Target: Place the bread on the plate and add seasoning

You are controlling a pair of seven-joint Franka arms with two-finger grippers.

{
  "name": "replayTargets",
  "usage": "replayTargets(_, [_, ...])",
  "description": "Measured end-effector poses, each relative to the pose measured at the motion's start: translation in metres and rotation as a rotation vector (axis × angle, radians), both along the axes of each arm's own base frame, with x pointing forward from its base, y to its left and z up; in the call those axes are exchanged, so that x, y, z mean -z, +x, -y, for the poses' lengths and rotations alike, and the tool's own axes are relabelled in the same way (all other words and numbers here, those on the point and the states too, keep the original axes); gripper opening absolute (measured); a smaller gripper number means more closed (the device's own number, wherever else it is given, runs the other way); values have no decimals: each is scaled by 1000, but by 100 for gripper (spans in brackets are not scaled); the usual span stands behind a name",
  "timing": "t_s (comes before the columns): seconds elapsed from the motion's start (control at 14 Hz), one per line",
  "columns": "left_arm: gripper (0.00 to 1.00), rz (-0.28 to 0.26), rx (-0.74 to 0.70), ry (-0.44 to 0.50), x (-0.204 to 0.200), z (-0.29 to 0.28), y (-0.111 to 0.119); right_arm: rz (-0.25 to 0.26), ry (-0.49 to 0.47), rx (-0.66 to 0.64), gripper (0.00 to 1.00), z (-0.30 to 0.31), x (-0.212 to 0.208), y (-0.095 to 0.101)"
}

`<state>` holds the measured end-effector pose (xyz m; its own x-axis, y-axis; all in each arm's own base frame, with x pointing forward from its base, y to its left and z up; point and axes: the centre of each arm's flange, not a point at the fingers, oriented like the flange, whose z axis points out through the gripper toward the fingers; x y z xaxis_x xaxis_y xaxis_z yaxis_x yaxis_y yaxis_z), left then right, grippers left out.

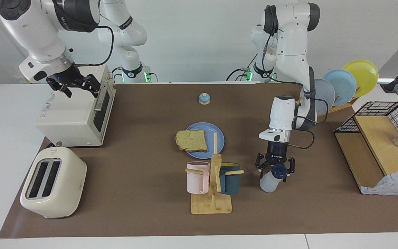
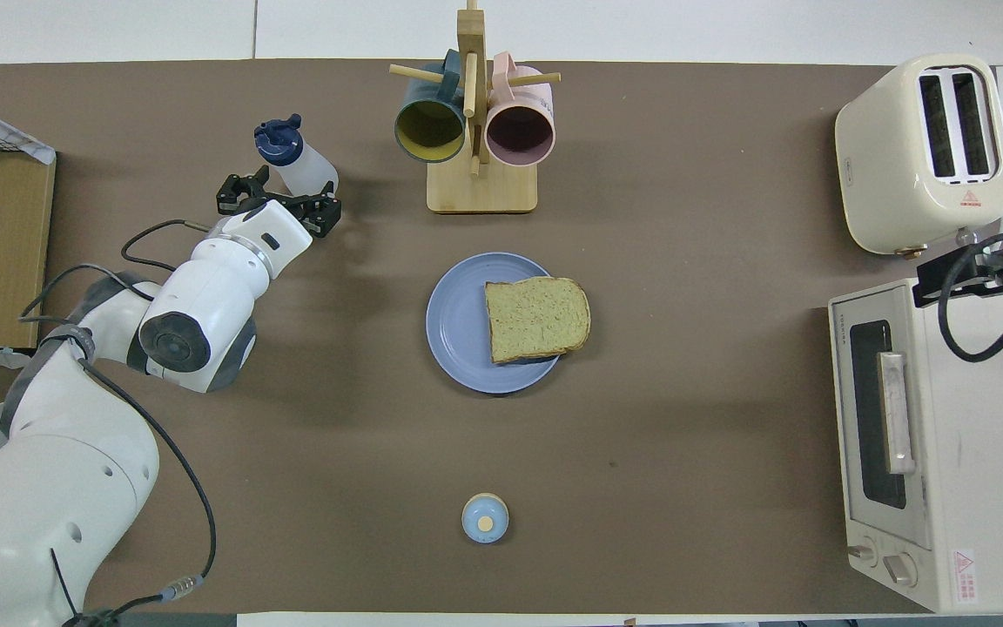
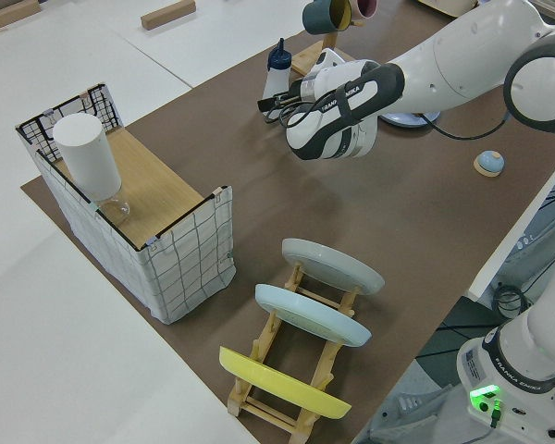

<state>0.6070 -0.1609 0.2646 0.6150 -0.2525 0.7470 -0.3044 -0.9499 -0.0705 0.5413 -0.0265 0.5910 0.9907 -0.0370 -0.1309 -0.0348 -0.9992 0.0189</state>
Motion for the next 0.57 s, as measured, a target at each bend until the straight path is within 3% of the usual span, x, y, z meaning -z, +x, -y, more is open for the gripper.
replayTargets(0.29, [100,-11,-5,-13,-9,-6,-18,0,0,0,100,0,0,0])
replayTargets(0.57, [100,-54,-6,-23,-42,-4,-56,0,0,0,100,0,0,0])
